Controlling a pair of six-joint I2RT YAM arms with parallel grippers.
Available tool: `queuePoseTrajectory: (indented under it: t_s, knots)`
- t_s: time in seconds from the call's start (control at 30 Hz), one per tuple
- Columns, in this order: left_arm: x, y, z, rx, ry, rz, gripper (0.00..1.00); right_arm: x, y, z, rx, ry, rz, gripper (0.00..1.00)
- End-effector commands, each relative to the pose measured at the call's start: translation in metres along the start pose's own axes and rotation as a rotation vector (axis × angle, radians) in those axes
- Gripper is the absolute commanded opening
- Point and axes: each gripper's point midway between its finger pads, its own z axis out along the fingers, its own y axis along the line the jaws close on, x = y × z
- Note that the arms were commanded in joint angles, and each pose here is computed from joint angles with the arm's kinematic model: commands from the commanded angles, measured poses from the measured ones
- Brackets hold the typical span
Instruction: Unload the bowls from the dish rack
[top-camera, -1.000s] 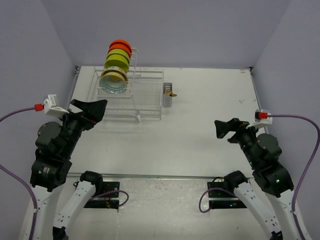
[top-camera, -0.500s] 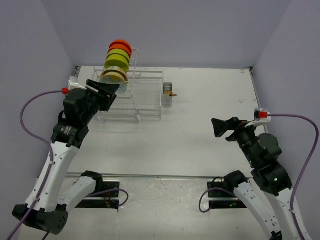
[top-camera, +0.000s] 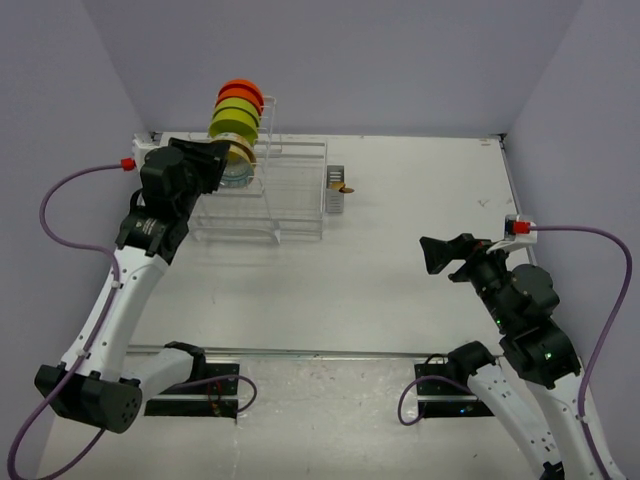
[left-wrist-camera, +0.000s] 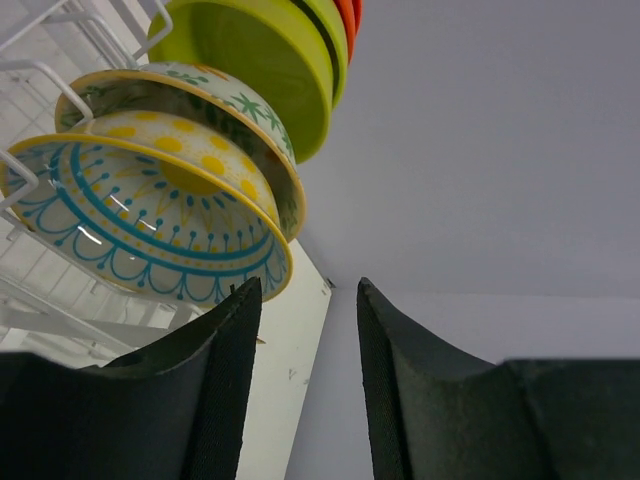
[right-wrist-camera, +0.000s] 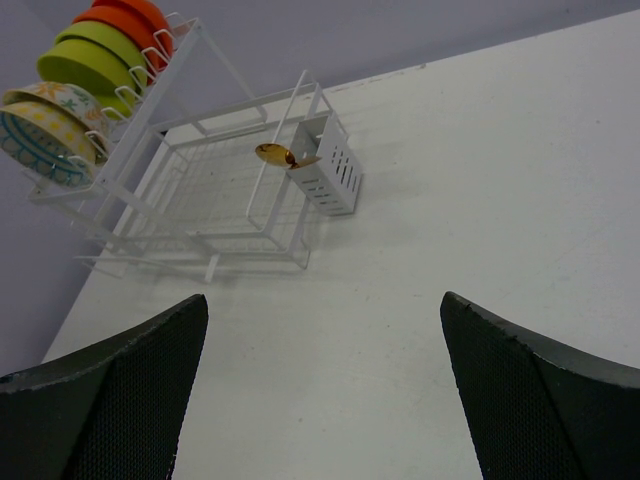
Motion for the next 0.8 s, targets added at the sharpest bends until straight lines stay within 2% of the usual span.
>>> queuePoseTrajectory:
  t_s: [0.0,0.23,0.37,0.5,0.77]
  knots:
    - [-0.018,-0.015,0.009,0.023,-0.088,-0.033,0.44,-0.012,0.006,0.0,-0.025,-0.043,-0.004,0.99]
    - [-0.016,-0.006,0.03,-0.011,-0.101,-0.035,0.34,-0.012,0.006,0.001,-0.021,-0.049,-0.003,0.99]
    - [-0.02,-0.002,0.036,-0.028,-0.129,-0.028,0.33,-0.011,0.004,0.004,-0.011,-0.043,-0.009,0.99]
    - [-0.023,0.001,0.039,-0.037,-0.152,-0.029,0.21,-0.012,0.004,0.004,-0.013,-0.051,-0.009,0.99]
    - [-0.024,0.008,0.046,-0.057,-0.167,-0.02,0.18,-0.013,0.002,0.003,-0.007,-0.059,-0.012,0.99]
